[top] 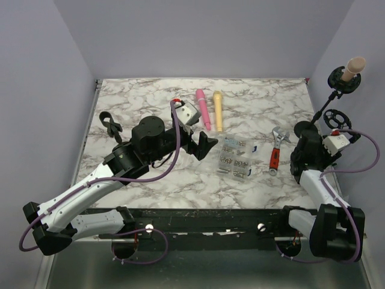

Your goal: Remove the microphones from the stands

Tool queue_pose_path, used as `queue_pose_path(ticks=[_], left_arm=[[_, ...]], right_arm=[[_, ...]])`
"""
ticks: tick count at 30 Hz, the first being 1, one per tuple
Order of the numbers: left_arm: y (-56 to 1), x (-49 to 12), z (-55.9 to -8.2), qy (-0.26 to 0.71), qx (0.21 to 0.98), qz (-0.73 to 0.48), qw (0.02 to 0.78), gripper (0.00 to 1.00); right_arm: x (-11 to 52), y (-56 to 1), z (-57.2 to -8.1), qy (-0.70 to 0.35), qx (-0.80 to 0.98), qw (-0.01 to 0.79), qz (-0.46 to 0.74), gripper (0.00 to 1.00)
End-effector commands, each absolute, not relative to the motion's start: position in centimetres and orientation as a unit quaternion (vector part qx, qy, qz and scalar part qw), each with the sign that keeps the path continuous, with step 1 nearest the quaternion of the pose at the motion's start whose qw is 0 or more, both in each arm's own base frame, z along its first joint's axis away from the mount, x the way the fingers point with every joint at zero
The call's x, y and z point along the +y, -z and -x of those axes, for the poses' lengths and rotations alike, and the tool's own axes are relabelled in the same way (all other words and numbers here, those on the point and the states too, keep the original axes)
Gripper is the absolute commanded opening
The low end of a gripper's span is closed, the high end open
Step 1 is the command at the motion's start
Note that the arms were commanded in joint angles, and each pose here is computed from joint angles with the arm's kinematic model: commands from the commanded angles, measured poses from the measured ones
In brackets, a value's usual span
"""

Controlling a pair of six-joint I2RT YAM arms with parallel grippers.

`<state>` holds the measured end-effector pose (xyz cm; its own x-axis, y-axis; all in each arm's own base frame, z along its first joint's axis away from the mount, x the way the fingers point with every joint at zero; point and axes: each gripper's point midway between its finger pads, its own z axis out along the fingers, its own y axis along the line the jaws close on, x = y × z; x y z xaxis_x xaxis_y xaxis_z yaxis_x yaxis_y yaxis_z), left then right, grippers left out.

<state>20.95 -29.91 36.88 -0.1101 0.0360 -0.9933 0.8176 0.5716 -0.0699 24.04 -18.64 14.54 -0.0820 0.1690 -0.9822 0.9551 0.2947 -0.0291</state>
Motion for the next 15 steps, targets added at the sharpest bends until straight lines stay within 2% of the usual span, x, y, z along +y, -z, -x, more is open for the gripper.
queue_pose_path(ticks=[1, 10, 12, 15], left_arm=[[-37.87, -29.49, -20.8, 0.329, 0.66, -0.318, 0.596, 0.98], [-37.82, -29.31, -21.04, 0.319, 0.662, -0.315, 0.6, 0.99], [-37.78, -29.27, -21.06, 0.317, 0.663, -0.315, 0.601, 0.99], [-37.76, -29.31, -21.03, 0.315, 0.662, -0.317, 0.602, 0.99]], right_arm=[[-18.89, -15.61, -23.72, 0.388, 0.6, 0.522, -0.465, 0.51], [-19.05, -15.79, -24.0, 0.396, 0.6, 0.522, -0.459, 0.5], [-19.15, -15.79, -23.83, 0.4, 0.595, 0.523, -0.46, 0.46], [-19.12, -15.92, -24.01, 0.399, 0.597, 0.527, -0.455, 0.33]])
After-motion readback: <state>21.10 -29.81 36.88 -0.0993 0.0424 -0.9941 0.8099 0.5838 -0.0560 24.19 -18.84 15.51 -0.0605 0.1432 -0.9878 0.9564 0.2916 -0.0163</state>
